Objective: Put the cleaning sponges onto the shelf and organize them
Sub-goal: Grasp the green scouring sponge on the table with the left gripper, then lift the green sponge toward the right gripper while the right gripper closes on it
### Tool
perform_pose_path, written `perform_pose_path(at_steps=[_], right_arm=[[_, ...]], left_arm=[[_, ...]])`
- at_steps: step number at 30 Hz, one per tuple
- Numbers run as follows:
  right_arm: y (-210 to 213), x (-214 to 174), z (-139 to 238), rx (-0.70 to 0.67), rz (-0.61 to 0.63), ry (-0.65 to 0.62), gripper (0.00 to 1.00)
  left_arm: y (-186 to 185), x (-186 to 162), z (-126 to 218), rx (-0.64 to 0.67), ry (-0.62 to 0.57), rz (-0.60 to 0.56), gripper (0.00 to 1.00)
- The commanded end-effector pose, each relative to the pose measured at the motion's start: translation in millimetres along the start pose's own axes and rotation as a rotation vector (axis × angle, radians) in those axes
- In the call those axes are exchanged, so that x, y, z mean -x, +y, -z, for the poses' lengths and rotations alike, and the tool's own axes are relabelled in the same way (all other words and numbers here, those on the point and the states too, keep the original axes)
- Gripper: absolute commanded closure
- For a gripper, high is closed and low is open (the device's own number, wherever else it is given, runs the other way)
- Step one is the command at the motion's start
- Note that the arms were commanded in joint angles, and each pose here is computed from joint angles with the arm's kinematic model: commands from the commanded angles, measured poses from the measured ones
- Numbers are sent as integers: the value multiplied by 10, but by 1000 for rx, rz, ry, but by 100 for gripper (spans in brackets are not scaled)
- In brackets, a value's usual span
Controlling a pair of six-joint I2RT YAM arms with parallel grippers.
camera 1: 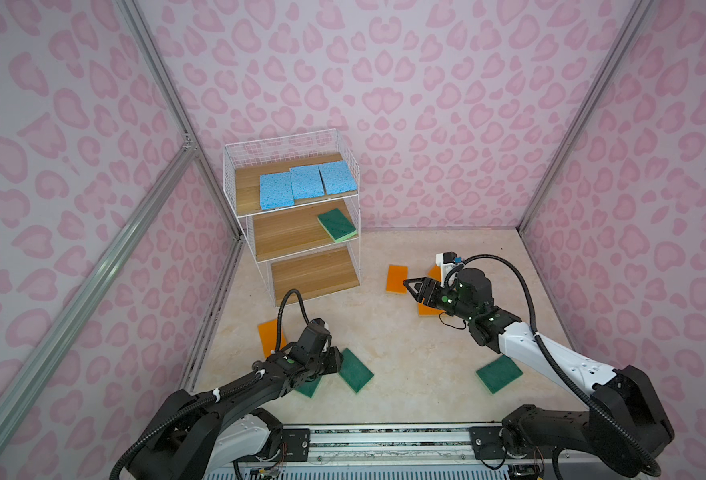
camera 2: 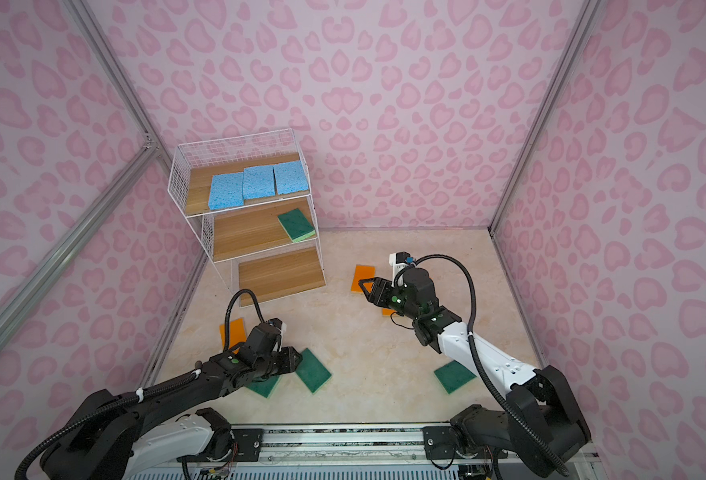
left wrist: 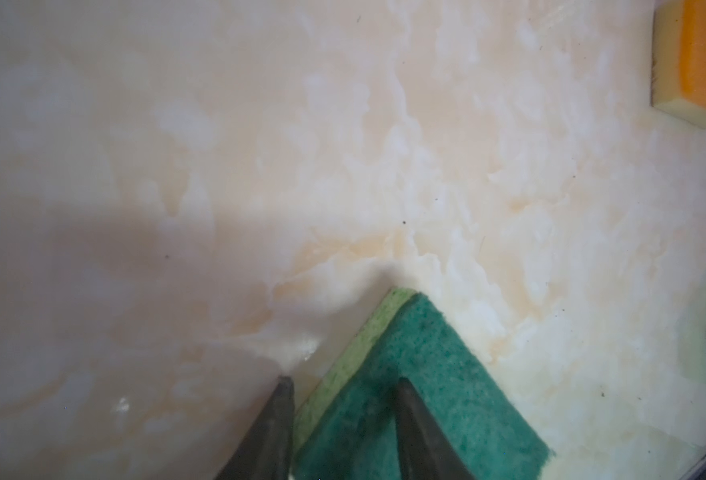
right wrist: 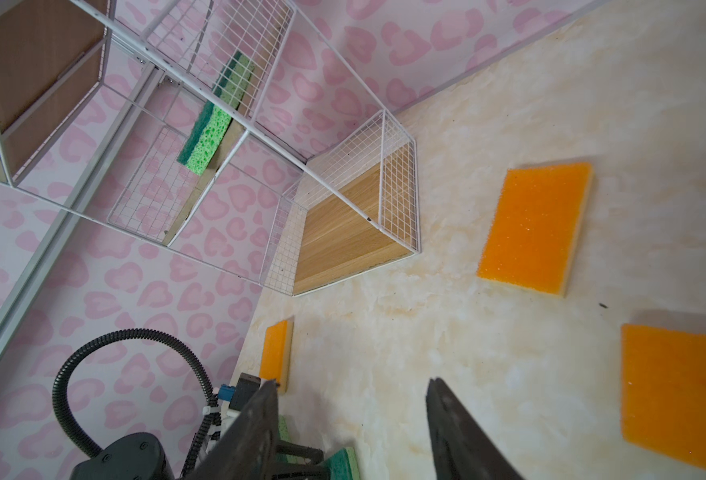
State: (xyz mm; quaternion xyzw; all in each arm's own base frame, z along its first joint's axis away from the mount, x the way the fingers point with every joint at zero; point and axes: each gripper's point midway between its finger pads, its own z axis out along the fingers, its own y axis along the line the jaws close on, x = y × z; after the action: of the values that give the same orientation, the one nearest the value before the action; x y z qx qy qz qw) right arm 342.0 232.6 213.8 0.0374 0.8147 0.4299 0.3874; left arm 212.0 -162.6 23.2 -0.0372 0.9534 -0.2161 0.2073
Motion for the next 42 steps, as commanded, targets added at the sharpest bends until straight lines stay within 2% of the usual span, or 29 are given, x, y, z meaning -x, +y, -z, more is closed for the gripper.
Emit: perform_pose_path(at_steps=[1, 6, 10, 27, 34, 42], right_arm=[[-24, -16, 14, 9, -6, 7, 42], [-36, -52, 17, 22, -20, 18, 42], [-54, -87, 24, 37, -29, 33, 41], [122, -457, -59, 203, -15, 180, 29], [341, -638, -191, 276, -4, 235, 28], [606, -700, -357, 368, -52, 263, 29]], left_arm=[[-37, 57, 25, -8, -20, 12, 71], [-177, 213, 117, -36, -54, 8, 85], [-347, 374, 244, -74, -85, -6, 90], [-862, 1414, 1161, -322, -287, 44, 92], [-971, 1719, 1406, -402, -375, 99, 94], [-1050, 1962, 1631, -459, -466, 141, 95]])
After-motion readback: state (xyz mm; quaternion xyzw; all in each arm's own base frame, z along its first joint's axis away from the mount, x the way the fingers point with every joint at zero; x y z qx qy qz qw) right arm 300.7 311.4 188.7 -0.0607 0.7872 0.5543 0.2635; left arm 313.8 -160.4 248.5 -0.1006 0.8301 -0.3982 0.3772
